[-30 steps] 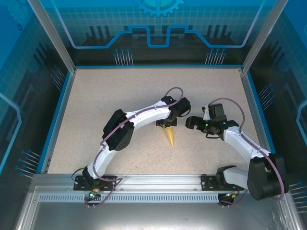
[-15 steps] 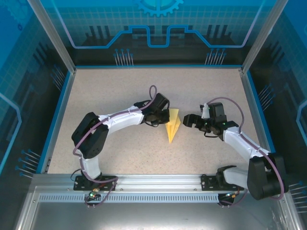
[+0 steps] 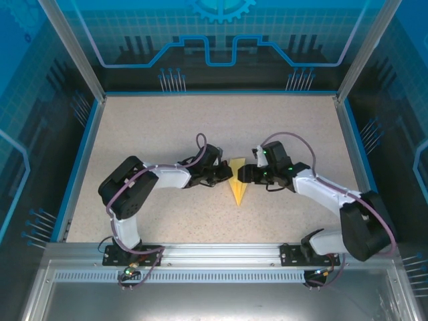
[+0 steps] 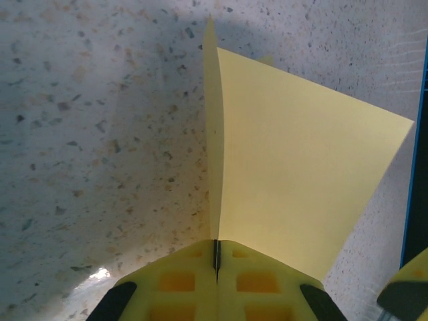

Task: Fold a paper plane with a square sheet of paper (pick it up from the middle)
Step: Turn over a paper plane at the center of the table, then move the paper plane to the center of the table.

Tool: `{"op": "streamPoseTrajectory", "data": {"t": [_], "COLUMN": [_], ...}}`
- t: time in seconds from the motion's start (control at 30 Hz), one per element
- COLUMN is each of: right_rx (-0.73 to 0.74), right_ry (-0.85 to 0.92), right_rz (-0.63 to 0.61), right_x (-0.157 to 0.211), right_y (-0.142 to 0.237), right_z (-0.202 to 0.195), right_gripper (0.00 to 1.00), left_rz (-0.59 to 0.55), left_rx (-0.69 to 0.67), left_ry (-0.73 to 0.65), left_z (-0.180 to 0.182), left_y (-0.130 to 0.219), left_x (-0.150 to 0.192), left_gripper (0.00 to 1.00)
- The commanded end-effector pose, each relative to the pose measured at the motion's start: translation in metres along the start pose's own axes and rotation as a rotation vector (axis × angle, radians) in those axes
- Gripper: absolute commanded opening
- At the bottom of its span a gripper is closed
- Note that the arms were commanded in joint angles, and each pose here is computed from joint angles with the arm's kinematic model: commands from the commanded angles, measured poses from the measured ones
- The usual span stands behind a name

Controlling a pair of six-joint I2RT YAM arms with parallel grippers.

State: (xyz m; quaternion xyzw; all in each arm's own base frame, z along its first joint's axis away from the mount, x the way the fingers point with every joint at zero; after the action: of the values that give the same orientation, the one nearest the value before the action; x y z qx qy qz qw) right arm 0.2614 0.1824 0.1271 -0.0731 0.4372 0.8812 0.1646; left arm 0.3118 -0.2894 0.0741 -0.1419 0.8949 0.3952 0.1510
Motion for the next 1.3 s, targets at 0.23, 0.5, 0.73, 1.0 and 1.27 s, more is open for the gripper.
{"op": "streamPoseTrajectory", "data": {"t": [0.23, 0.5, 0.73, 1.0, 1.27], "right_rx": [0.125, 0.143, 0.104, 0.035, 0.089], "right_ry": [0.01, -0.023, -0.073, -0.109, -0.075], "right_rz": [0.075, 0.12, 0.174, 0.196, 0.166], "right_x": [-0.001, 0.014, 0.033, 0.041, 0.044], "right_y": [-0.035, -0.041, -0.042, -0.043, -0.045], "right_z": [0.001, -0.011, -0.011, -0.005, -0.008], "right_gripper": [0.57, 0.6, 0.63, 0.62, 0.59], "left_rz": [-0.009, -0.01, -0.016, -0.02, -0.023], "left_rx": [0.006, 0.002, 0.009, 0.013, 0.026], "left_ry": [0.023, 0.027, 0.037, 0.034, 0.031], "left_z": [0.019, 0.022, 0.022, 0.02, 0.017], "left_y": [-0.005, -0.006, -0.008, -0.006, -0.004], "left_x": [0.01, 0.011, 0.01, 0.009, 0.009], "left_gripper": [0.0, 0.0, 0.0, 0.0, 0.0]}}
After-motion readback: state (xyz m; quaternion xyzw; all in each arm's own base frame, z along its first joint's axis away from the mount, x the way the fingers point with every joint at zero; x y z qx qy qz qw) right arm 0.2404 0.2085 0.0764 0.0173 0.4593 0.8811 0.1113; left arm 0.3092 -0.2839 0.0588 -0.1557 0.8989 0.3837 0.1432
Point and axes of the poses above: each hand's point on the last joint's axis, 136 mm out from that joint toward the fingers, its own y axis back along the fingers, its own z axis along the line the jaws close on, x = y × z, the point moved 5 cm from there along y, back along the fingers, and after that the axes turned 13 degrees about -y, right-handed, at the moved point
